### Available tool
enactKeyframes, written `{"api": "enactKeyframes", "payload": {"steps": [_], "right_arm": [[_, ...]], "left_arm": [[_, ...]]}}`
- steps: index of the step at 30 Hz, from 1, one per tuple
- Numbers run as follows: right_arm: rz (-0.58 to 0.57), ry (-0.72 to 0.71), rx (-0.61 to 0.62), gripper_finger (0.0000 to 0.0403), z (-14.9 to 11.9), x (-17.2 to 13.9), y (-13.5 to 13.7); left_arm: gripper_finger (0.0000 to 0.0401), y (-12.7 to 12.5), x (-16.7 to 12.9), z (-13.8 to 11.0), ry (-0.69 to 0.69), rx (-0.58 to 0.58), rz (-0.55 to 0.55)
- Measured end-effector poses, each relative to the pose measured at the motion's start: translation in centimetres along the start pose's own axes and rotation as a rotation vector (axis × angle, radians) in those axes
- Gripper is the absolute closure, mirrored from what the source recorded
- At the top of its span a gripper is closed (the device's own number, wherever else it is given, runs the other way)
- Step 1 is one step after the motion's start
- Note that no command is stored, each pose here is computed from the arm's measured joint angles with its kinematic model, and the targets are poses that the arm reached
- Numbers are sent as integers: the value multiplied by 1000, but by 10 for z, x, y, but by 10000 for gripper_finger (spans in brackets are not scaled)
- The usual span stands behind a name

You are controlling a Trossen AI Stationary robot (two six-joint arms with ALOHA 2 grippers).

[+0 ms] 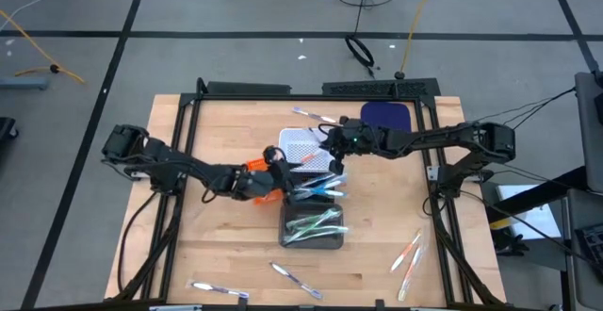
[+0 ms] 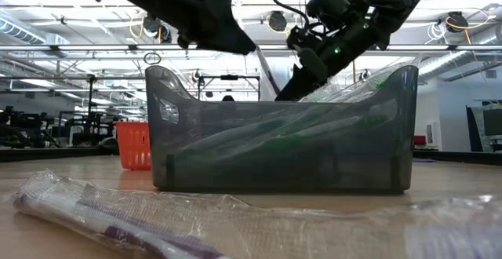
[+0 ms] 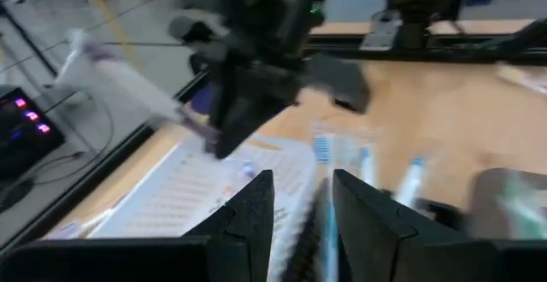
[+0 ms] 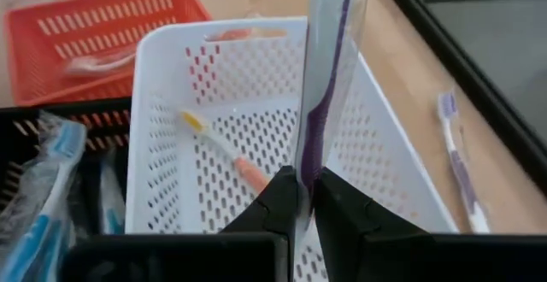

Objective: Pick & Place Toothbrushes
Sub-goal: Put the purple toothbrush into the white basket

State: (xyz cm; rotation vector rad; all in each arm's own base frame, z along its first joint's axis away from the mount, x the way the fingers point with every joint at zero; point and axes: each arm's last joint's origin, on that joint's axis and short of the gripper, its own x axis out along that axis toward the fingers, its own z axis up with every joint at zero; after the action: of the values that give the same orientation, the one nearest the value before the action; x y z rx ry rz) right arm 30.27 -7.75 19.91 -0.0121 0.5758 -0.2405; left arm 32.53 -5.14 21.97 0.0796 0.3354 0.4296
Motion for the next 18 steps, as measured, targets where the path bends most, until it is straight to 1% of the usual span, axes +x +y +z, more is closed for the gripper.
{"api": "enactKeyframes", "payload": {"steps": [2,8,11,15,18], "right_arm": [[-1,-7,-31,372,1,0,0],[-2,-10,-59,285,1,0,0],[-3,-9,-66,254,1,0,0],[-4,-11,-67,231,1,0,0],[-4,-12,-67,227,1,0,0]], "left_arm": [[281,7,4,-1,17,2,25],[281,23,13,-7,83,-24,84],[281,28,16,-9,102,-46,101],[281,31,17,-10,112,-54,112],[281,31,17,-10,112,-53,111]]}}
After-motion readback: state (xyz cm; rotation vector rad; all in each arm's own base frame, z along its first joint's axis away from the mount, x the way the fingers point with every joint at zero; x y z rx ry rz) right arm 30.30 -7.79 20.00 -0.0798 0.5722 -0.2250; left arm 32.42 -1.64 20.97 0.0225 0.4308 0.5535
